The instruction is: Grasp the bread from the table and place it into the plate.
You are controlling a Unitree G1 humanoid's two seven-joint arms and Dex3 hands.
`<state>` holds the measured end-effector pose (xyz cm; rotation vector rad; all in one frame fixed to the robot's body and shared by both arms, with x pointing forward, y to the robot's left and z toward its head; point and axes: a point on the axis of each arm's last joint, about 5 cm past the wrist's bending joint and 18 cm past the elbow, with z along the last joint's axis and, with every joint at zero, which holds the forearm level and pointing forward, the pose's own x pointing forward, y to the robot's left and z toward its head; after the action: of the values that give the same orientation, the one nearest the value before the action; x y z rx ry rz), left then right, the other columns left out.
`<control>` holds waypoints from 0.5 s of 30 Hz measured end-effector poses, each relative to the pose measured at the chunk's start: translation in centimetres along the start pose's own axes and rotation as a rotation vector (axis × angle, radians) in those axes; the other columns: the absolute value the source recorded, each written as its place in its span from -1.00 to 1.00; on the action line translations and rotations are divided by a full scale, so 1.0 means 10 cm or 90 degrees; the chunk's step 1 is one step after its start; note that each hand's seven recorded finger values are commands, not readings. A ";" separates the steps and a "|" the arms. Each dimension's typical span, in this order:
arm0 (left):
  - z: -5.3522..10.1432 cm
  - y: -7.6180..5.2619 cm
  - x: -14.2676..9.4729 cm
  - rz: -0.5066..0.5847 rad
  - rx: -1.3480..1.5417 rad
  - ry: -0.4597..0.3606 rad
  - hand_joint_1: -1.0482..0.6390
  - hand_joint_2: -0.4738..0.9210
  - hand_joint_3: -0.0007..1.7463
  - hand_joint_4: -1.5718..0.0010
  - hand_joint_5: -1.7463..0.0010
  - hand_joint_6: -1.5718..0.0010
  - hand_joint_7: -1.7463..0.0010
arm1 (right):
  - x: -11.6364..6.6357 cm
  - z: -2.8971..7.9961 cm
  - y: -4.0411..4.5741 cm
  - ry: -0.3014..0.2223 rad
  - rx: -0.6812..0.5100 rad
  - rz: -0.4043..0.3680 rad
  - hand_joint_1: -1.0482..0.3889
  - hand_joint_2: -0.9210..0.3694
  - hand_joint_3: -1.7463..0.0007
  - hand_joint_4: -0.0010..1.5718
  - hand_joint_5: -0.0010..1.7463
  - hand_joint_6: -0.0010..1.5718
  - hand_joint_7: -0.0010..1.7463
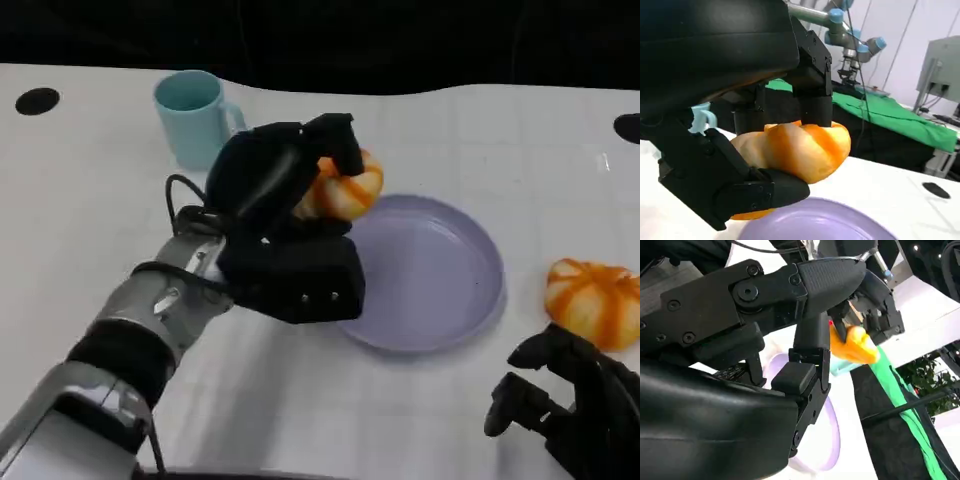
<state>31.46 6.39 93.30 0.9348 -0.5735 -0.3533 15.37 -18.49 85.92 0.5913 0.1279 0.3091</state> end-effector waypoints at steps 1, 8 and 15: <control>0.02 -0.01 0.02 -0.003 -0.001 -0.004 0.01 0.45 0.38 -0.18 -1.00 0.11 -1.00 | 0.00 0.00 0.001 0.000 0.000 0.000 -0.26 -1.00 0.77 -0.09 0.78 -0.01 0.22; 0.16 -0.08 0.13 -0.046 -0.007 -0.028 -0.01 0.49 0.30 -0.17 -1.00 0.11 -1.00 | -0.01 -0.01 0.005 0.000 0.002 -0.001 -0.25 -1.00 0.76 -0.10 0.78 -0.02 0.24; 0.28 -0.12 0.24 -0.091 0.018 -0.049 -0.03 0.51 0.11 -0.12 -1.00 0.16 -1.00 | -0.01 -0.01 0.018 -0.002 0.003 0.001 -0.25 -1.00 0.75 -0.09 0.78 -0.02 0.25</control>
<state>31.57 2.66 94.35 0.9956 -0.5848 -0.5127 15.19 -18.33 85.93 0.5962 0.1259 0.3095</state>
